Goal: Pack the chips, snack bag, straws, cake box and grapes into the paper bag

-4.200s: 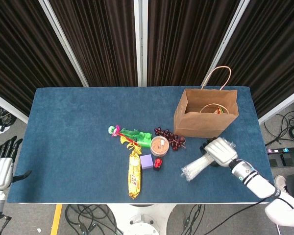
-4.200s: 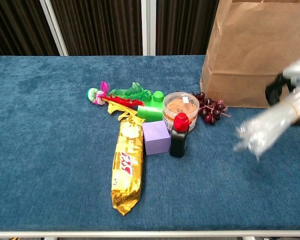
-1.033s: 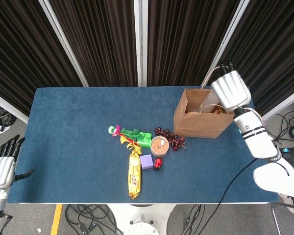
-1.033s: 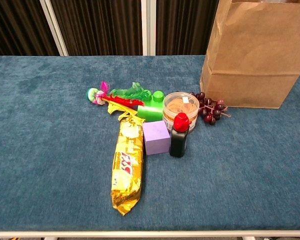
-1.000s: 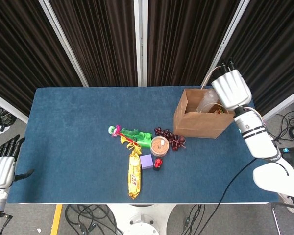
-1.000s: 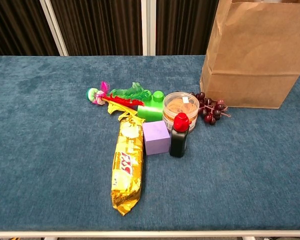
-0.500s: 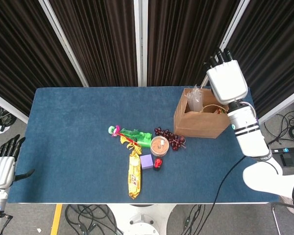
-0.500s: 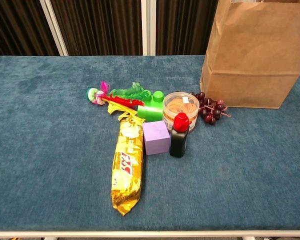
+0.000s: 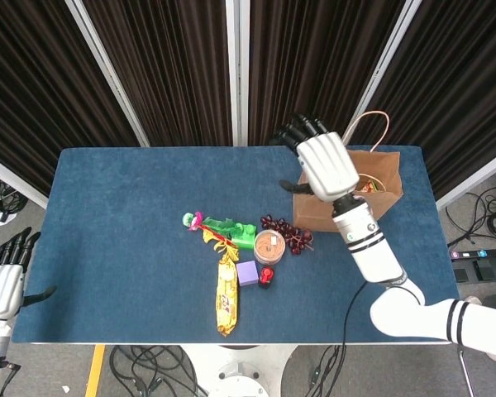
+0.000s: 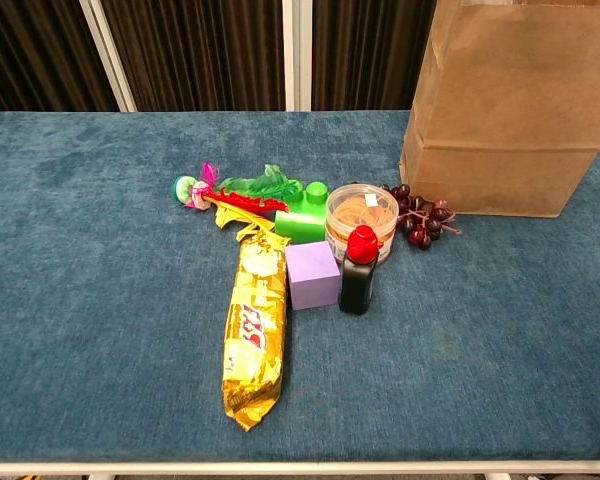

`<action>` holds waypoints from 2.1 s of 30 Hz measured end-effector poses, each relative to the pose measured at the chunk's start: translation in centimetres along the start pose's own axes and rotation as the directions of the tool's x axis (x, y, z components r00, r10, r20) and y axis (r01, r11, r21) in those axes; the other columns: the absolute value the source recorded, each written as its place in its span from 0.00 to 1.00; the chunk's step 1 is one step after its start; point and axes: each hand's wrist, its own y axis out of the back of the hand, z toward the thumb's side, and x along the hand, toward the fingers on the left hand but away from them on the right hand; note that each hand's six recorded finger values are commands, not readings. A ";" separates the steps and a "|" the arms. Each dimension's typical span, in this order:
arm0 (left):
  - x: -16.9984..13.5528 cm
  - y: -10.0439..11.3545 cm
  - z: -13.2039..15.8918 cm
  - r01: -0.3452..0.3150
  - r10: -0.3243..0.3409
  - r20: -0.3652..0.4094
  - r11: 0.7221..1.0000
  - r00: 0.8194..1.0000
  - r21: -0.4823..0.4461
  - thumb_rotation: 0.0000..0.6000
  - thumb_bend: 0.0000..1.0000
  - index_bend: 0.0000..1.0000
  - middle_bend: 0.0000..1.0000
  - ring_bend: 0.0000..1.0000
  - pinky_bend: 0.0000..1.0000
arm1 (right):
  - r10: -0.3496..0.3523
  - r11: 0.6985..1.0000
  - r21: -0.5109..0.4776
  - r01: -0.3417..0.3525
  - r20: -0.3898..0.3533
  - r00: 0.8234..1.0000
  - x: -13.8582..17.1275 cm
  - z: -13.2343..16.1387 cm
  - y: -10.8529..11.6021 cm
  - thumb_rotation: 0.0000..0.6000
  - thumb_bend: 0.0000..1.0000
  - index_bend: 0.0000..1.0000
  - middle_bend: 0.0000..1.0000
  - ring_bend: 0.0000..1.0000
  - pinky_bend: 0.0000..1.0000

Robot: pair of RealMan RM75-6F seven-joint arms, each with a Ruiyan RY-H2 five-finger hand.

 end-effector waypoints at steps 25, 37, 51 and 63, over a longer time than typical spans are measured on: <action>-0.2 -0.2 -0.4 0.007 -0.007 -0.009 1.000 1.000 0.017 1.00 0.09 0.05 0.01 0.00 0.12 | 0.507 0.858 0.151 -0.491 -0.101 0.856 12.3 -0.6 -9.9 1.00 0.00 0.34 0.30 0.16 0.25; -0.3 -0.5 -0.9 0.008 -0.008 -0.019 1.000 1.000 0.025 1.00 0.09 0.05 0.01 0.00 0.12 | 0.554 0.799 0.308 -0.516 -0.046 0.831 10.4 -2.9 -13.9 1.00 0.00 0.19 0.18 0.02 0.08; -0.5 -0.4 -2.1 0.004 -0.003 -0.041 1.000 0.999 0.024 1.00 0.09 0.05 0.01 0.00 0.12 | 0.606 0.753 0.321 -0.575 0.006 0.796 7.6 -2.2 -20.6 1.00 0.00 0.16 0.15 0.00 0.05; -0.4 -0.6 -2.3 0.008 -0.007 -0.049 1.000 0.999 0.020 1.00 0.09 0.05 0.01 0.00 0.12 | 0.628 0.734 0.318 -0.600 0.020 0.778 6.3 -2.2 -22.9 1.00 0.00 0.17 0.19 0.03 0.06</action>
